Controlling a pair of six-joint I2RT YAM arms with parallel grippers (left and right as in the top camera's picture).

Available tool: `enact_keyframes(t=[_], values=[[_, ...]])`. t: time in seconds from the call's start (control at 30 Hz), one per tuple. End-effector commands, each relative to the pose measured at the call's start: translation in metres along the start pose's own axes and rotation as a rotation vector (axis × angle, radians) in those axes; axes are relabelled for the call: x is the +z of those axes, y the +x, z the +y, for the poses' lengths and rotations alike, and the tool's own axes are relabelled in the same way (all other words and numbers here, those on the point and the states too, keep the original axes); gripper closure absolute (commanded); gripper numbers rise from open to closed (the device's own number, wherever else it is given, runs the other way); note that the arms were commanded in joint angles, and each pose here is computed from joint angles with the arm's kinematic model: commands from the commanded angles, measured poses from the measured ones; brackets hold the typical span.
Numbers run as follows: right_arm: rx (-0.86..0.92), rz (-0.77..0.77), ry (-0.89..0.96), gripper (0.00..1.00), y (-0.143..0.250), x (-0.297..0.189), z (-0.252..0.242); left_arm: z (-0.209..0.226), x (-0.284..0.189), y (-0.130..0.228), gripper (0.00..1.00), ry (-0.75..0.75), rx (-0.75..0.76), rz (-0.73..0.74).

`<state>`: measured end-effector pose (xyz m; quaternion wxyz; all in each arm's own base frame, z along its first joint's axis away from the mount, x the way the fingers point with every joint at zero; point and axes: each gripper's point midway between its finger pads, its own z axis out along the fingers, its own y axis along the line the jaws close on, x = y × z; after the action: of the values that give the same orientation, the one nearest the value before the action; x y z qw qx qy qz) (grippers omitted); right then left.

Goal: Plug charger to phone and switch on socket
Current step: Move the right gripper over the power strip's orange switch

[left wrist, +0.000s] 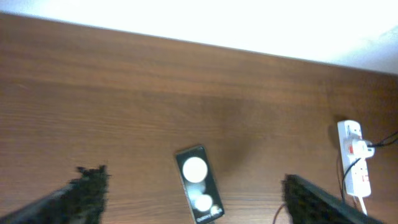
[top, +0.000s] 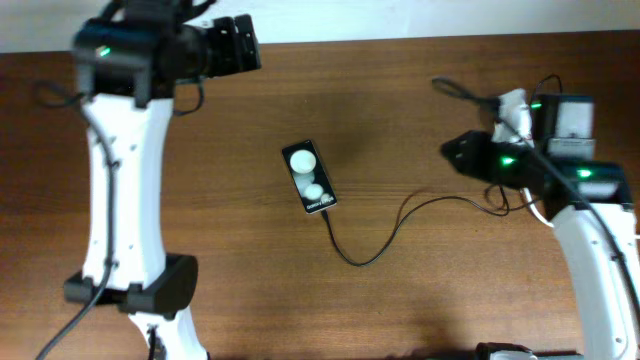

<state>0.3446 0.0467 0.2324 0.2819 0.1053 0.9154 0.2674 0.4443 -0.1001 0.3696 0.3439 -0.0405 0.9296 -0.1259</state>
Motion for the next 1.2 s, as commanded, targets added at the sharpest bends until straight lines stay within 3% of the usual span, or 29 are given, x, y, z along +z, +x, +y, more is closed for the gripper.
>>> enact_keyframes(t=[0.0, 0.17, 0.43, 0.77, 1.17], values=[[0.000, -0.120, 0.062, 0.76, -0.034, -0.037, -0.023, 0.016, -0.022, -0.005, 0.01, -0.064, 0.001, -0.048], [0.088, -0.260, 0.145, 0.96, -0.066, -0.076, -0.067, 0.022, -0.022, 0.007, 0.01, -0.092, -0.002, 0.002], [0.235, -0.377, 0.248, 0.96, -0.090, -0.104, -0.146, 0.023, -0.022, 0.008, 0.01, -0.094, -0.003, 0.008], [0.384, -0.367, 0.208, 0.96, -0.112, -0.059, -0.228, 0.023, -0.022, 0.008, 0.01, -0.094, -0.003, 0.008], [0.414, -0.352, 0.198, 0.96, -0.121, -0.002, -0.280, 0.023, -0.022, 0.008, 0.01, -0.094, -0.003, 0.008]])
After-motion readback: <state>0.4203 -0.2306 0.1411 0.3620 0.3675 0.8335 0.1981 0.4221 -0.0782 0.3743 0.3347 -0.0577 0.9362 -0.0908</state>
